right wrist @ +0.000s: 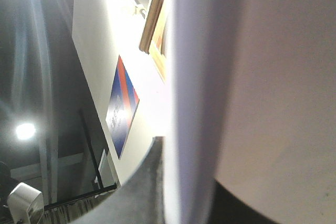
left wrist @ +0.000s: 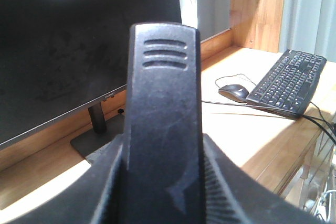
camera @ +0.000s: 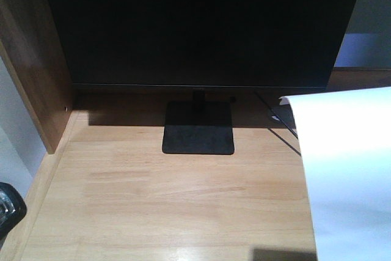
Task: Grab stapler and paper to desk for stapling
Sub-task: 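Lower the black stapler in the left gripper toward the desktop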
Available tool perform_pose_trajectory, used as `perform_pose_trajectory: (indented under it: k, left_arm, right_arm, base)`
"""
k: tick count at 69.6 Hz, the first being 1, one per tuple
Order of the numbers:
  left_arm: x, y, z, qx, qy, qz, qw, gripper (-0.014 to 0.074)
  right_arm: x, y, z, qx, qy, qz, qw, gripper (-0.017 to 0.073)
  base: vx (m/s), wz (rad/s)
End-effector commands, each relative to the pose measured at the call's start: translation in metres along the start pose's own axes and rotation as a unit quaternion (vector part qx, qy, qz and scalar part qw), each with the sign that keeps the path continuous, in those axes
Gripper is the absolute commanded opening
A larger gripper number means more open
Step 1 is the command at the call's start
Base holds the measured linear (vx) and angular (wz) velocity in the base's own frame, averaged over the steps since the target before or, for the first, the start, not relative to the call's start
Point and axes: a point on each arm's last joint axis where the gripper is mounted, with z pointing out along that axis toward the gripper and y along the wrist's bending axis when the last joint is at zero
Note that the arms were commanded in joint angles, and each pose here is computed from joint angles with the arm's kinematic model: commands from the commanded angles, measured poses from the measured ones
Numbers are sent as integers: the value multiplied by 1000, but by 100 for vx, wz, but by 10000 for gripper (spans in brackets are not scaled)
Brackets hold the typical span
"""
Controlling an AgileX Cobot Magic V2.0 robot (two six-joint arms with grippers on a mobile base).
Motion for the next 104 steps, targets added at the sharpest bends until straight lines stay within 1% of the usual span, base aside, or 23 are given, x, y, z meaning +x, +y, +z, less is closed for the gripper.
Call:
perform_pose_trajectory:
  k: [1,63,72,79,89,99,102,104]
  left_arm:
    - [-18,3,-2,-10,-64,-10,998,-6]
    - [-18,2,-2,-9,-63,-10,998,-6]
    - [-23,6,1,-22,-82,-9,996,-6]
    - [-27,11,15,-27,-72,-15,997,-6]
    - [-25,19,49,-25,-11,-30,999,-6]
    - [-20,29,86,-27,42,-45,998,-6]
    - [-19,31,95,-27,53,-45,997,-6]
    - [-17,33,104,-27,62,-37,997,-6]
  right_arm:
    - [-6,8,5,-21,-12,-5,1000,-6]
    - [-6,8,5,-21,-12,-5,1000,-6]
    - [-6,8,5,-21,-12,-5,1000,-6]
    - [-6,8,5,-21,-12,-5,1000,-6]
    - [-6,8,5,-21,-12,-5,1000,-6]
    - [-6,8,5,-21,-12,-5,1000,-6]
    - [-6,8,5,-21,-12,-5,1000,-6]
    - [-6,8,5,-21,-12,-5,1000,-6]
  base:
    - [0,0]
    - [0,0]
    - [0,0]
    - [0,0]
    - [0,0]
    - [0,0]
    - [0,0]
    - [0,0]
